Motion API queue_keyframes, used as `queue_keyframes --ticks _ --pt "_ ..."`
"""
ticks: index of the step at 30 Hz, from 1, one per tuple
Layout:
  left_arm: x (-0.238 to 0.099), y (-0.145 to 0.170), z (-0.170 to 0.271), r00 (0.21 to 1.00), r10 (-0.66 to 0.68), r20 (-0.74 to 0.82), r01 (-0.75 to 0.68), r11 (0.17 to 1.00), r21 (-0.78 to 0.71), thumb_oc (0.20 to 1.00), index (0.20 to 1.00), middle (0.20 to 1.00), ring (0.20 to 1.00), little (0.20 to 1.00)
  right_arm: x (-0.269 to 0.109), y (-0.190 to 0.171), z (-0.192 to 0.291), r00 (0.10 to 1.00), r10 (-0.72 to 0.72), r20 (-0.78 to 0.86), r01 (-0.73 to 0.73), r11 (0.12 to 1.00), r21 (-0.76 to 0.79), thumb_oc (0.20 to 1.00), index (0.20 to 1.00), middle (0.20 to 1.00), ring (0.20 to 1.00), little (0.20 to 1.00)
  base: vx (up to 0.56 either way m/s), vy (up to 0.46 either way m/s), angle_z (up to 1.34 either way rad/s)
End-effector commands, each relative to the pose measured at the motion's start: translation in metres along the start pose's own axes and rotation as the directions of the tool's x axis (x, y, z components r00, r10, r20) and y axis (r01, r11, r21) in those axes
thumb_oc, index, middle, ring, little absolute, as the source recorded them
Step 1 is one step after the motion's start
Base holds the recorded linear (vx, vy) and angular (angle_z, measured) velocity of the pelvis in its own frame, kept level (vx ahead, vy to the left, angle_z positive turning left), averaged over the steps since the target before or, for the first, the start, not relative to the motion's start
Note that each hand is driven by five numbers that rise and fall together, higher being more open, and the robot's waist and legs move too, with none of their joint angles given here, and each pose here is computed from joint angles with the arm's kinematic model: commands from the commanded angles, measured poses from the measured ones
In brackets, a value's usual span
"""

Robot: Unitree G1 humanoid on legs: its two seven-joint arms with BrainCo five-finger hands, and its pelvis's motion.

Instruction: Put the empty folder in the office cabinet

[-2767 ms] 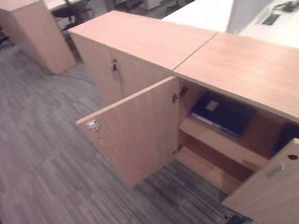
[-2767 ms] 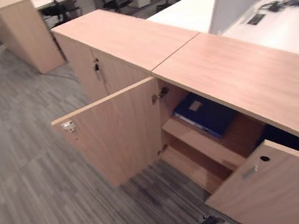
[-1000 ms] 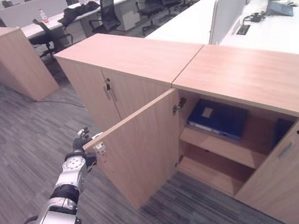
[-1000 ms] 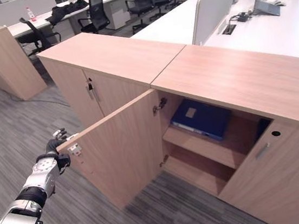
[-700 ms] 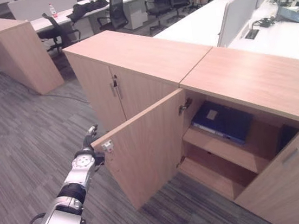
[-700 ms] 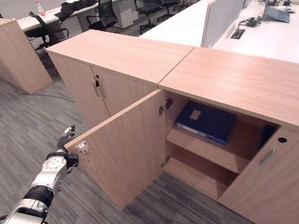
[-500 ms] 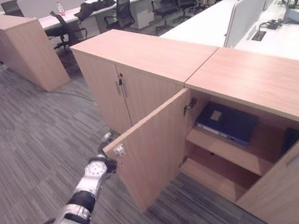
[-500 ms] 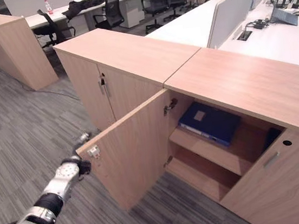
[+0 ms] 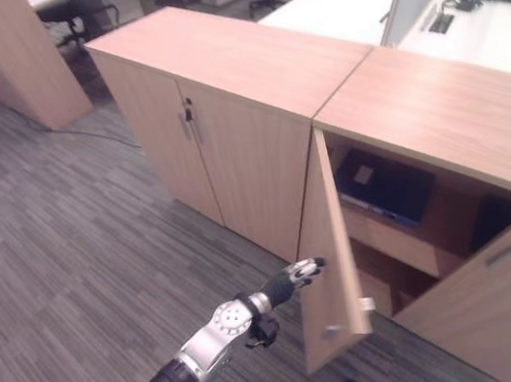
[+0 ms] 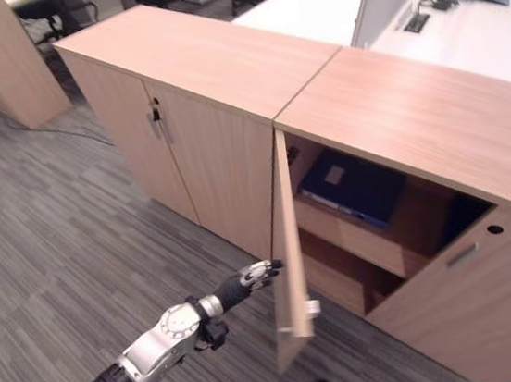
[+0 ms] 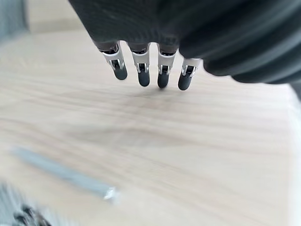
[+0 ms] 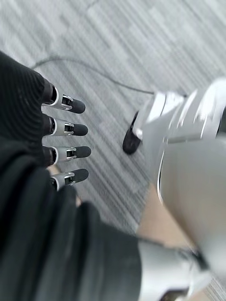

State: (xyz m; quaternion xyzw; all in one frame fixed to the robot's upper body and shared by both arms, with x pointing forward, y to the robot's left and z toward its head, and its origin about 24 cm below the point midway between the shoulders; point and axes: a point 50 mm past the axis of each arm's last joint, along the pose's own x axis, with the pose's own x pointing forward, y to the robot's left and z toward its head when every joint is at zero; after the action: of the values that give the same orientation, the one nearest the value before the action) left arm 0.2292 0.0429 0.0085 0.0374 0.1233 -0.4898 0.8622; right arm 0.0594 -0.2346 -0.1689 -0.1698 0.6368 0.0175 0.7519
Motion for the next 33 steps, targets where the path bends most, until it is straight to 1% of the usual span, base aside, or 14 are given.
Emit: queue_keyframes --ticks 1,3,7,10,17,18,20,22,24,25,27,29,30,33 --pt "0.023 -0.011 0.054 0.968 -0.145 0.203 0.136 0.989 0.057 1.000 1.000 1.000 1.000 1.000 -0.007 -0.009 -0.053 0.968 0.006 -0.250 -0.075 0.961 -0.267 1.000 1.000 1.000 1.000 1.000 -0.16 0.028 -0.24" --pt "0.024 -0.012 0.058 0.965 -0.167 0.203 0.154 0.985 0.081 1.000 1.000 1.000 1.000 1.000 -0.012 -0.009 -0.071 0.945 0.010 -0.328 -0.133 0.925 -0.356 1.000 1.000 1.000 1.000 1.000 -0.17 0.017 -0.45" --pt "0.027 -0.011 0.060 0.967 -0.156 0.204 0.145 0.987 0.067 1.000 1.000 1.000 1.000 1.000 -0.013 -0.004 -0.079 0.935 0.028 -0.354 -0.176 0.903 -0.393 1.000 1.000 1.000 1.000 1.000 -0.09 0.001 -0.79" --pt "0.027 0.002 0.051 0.981 -0.058 0.188 0.054 0.998 0.027 1.000 1.000 1.000 1.000 1.000 -0.015 0.010 -0.088 0.926 0.067 -0.372 -0.219 0.897 -0.384 1.000 1.000 1.000 1.000 1.000 -0.03 -0.046 -0.85" --pt "0.017 0.053 0.048 0.966 0.211 0.150 -0.231 0.963 0.136 1.000 1.000 1.000 1.000 1.000 -0.006 0.013 -0.047 0.970 0.069 -0.233 -0.141 0.941 -0.307 1.000 1.000 1.000 1.000 1.000 0.04 -0.134 -0.93" --pt "0.011 0.077 0.047 0.937 0.330 0.116 -0.349 0.903 0.248 1.000 1.000 1.000 1.000 1.000 -0.005 0.013 -0.044 0.974 0.070 -0.214 -0.126 0.957 -0.261 1.000 1.000 1.000 1.000 1.000 0.01 -0.335 -0.27" --pt "-0.014 0.103 0.041 0.881 0.461 0.100 -0.471 0.840 0.269 1.000 1.000 1.000 1.000 1.000 -0.004 0.010 -0.041 0.978 0.067 -0.195 -0.112 0.967 -0.229 1.000 1.000 1.000 1.000 1.000 0.12 -0.407 -0.12" --pt "-0.024 0.125 0.033 0.818 0.573 0.056 -0.562 0.773 0.293 1.000 1.000 1.000 1.000 1.000 -0.004 0.008 -0.039 0.983 0.061 -0.176 -0.099 0.971 -0.217 1.000 1.000 1.000 1.000 1.000 0.17 -0.351 -0.20" --pt "-0.029 0.139 0.034 0.771 0.636 0.044 -0.612 0.720 0.327 1.000 1.000 1.000 1.000 1.000 -0.003 0.006 -0.034 0.987 0.056 -0.149 -0.086 0.976 -0.202 1.000 1.000 1.000 1.000 1.000 0.05 -0.243 0.00" --pt "-0.029 0.139 0.034 0.771 0.636 0.044 -0.612 0.720 0.327 1.000 1.000 1.000 1.000 1.000 -0.003 0.006 -0.034 0.987 0.056 -0.149 -0.086 0.976 -0.202 1.000 1.000 1.000 1.000 1.000 0.06 -0.251 -0.01" --pt "-0.043 0.166 0.041 0.678 0.735 0.029 -0.677 0.608 0.415 1.000 1.000 1.000 1.000 1.000 -0.002 0.004 -0.023 0.995 0.048 -0.090 -0.065 0.980 -0.191 1.000 1.000 1.000 1.000 1.000 0.10 -0.353 -0.07" --pt "-0.055 0.183 0.045 0.614 0.789 0.014 -0.699 0.535 0.474 1.000 1.000 1.000 1.000 1.000 -0.002 0.001 -0.018 0.997 0.044 -0.069 -0.056 0.979 -0.195 1.000 1.000 1.000 1.000 1.000 0.07 -0.240 -0.16" --pt "-0.054 0.184 0.045 0.614 0.789 0.016 -0.699 0.535 0.475 1.000 1.000 1.000 1.000 1.000 -0.002 0.001 -0.018 0.997 0.043 -0.068 -0.056 0.979 -0.194 1.000 1.000 1.000 1.000 1.000 0.06 -0.215 -0.23" --pt "-0.095 0.218 0.052 0.431 0.902 -0.025 -0.764 0.380 0.522 1.000 1.000 1.000 1.000 1.000 -0.001 -0.013 -0.005 1.000 0.006 -0.004 -0.006 0.985 -0.175 1.000 1.000 1.000 1.000 1.000 -0.01 -0.225 -0.41"
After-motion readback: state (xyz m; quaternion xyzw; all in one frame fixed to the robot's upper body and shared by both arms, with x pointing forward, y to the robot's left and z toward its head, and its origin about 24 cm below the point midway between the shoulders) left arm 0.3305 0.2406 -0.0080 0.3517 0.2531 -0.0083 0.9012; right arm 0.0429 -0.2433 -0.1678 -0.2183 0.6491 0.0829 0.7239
